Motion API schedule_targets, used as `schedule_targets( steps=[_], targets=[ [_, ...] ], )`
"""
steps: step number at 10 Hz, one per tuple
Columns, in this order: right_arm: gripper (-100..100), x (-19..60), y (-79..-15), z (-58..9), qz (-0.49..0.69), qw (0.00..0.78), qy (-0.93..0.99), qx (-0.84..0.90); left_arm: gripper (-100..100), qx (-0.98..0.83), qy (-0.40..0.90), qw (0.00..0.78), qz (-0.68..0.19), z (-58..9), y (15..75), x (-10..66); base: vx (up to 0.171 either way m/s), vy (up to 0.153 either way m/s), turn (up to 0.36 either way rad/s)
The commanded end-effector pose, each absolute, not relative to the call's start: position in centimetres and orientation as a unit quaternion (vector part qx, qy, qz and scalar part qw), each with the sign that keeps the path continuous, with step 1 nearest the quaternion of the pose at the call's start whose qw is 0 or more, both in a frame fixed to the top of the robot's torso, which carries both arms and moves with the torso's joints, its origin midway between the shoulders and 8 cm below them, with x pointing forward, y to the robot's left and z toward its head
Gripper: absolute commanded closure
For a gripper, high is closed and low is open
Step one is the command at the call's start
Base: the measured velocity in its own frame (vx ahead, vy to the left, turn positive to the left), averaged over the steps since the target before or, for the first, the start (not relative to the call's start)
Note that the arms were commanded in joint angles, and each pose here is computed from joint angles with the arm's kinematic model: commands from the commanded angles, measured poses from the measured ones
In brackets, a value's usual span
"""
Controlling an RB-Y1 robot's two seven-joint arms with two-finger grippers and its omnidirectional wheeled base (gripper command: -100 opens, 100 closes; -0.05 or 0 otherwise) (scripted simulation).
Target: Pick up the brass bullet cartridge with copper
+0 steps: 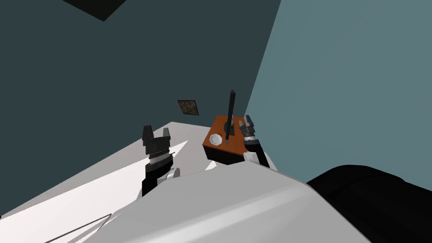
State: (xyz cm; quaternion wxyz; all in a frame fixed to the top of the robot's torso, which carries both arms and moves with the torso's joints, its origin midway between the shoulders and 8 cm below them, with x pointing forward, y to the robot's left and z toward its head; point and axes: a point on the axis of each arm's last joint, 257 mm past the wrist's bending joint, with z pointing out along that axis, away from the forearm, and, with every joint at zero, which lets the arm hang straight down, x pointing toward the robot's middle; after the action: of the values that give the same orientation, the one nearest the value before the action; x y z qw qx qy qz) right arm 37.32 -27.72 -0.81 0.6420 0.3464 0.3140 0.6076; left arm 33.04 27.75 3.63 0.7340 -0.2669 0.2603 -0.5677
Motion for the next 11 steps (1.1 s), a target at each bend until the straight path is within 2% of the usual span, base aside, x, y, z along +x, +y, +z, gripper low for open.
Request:
schedule_targets(
  steps=[1, 4, 6, 11],
  targets=[
    [-100, 37.5, -26.9, -1.6, 0.602, 0.643, 0.34, 0.329, 0, -0.267, 0.26, 0.734, -0.568, 3.6, 27.8, 33.0, 0.02, 0.051, -0.04],
    [-100, 38.0, -25.3, -3.7, 0.589, 0.642, 0.392, 0.295, 0, -0.267, 0.26, 0.734, -0.568, 3.6, 27.7, 33.0, 0.04, 0.147, -0.053],
    [-100, 38.2, -24.1, -5.9, 0.575, 0.639, 0.433, 0.269, 0, -0.267, 0.26, 0.734, -0.568, 3.6, 27.7, 33.0, 0.078, 0.217, -0.041],
    [-100, 38.3, -22.3, -10.5, 0.543, 0.627, 0.516, 0.212, 0, -0.267, 0.26, 0.734, -0.568, 3.6, 27.7, 33.0, 0.048, 0.143, -0.021]
  ],
)
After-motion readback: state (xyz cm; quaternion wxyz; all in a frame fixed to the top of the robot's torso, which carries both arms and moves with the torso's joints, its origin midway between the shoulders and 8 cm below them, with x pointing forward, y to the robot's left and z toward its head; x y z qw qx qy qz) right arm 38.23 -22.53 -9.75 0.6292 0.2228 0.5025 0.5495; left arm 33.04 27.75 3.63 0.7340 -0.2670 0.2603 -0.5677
